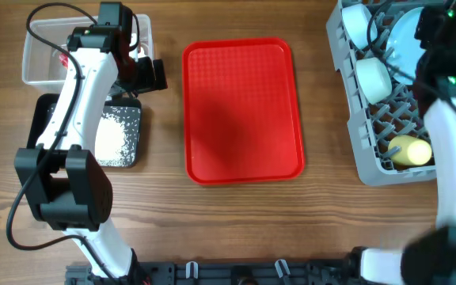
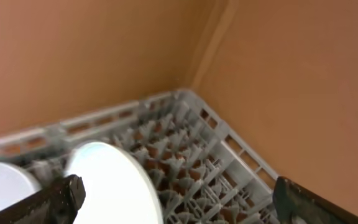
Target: Sort waste into correct bins and load items into the dishwasher rack
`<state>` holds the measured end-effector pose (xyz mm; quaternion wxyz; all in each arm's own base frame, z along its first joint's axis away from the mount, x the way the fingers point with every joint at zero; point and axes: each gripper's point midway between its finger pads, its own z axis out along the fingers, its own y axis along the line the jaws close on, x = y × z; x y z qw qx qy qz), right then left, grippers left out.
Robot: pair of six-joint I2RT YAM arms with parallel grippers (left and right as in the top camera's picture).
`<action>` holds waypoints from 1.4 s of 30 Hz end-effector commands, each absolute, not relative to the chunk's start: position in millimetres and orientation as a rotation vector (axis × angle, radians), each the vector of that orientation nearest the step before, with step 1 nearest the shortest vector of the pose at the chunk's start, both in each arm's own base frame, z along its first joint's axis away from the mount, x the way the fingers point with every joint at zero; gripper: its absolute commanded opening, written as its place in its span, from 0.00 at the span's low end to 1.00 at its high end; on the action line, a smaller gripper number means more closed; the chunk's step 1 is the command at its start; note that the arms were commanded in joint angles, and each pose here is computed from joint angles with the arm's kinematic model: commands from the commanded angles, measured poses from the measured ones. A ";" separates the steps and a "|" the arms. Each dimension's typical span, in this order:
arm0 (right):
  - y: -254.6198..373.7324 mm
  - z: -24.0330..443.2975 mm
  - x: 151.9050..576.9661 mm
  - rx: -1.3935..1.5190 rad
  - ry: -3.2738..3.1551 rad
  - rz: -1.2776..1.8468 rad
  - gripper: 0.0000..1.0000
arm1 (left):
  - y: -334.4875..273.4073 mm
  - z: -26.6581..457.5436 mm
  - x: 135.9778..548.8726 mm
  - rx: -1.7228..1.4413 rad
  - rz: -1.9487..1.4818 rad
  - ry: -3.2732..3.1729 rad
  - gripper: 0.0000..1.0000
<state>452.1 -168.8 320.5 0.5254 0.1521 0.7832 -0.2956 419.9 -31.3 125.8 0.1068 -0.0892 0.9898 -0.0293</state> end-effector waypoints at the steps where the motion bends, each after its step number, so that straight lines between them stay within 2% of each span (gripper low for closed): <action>1: -129.5 391.9 407.4 0.366 1.745 -0.567 1.00 | -29.9 121.1 418.7 -0.291 -0.096 2.927 1.00; 4: -100.0 409.8 383.5 0.272 1.750 -0.462 1.00 | -29.9 121.1 418.7 -0.291 -0.096 2.927 1.00; 8: -79.9 406.4 370.1 0.183 1.800 -0.373 1.00 | -29.9 121.1 418.7 -0.291 -0.096 2.927 1.00; 18: -81.9 354.1 391.1 0.166 1.969 -0.384 0.99 | -29.9 121.1 418.7 -0.291 -0.096 2.927 1.00; 22: -81.2 341.2 385.2 0.157 2.018 -0.389 0.99 | -29.9 121.1 418.7 -0.291 -0.096 2.927 1.00; 31: -31.2 370.3 287.6 0.042 1.856 -0.283 1.00 | -29.9 121.1 418.7 -0.291 -0.096 2.927 1.00; 35: -28.7 383.0 245.4 0.055 1.702 -0.248 1.00 | -29.9 121.1 418.7 -0.291 -0.096 2.927 1.00; 38: -14.6 397.9 234.6 0.056 1.564 -0.115 1.00 | -29.9 121.1 418.7 -0.291 -0.096 2.927 1.00; 42: 22.0 407.6 243.0 -0.051 1.331 0.110 1.00 | -29.9 121.1 418.7 -0.291 -0.096 2.927 1.00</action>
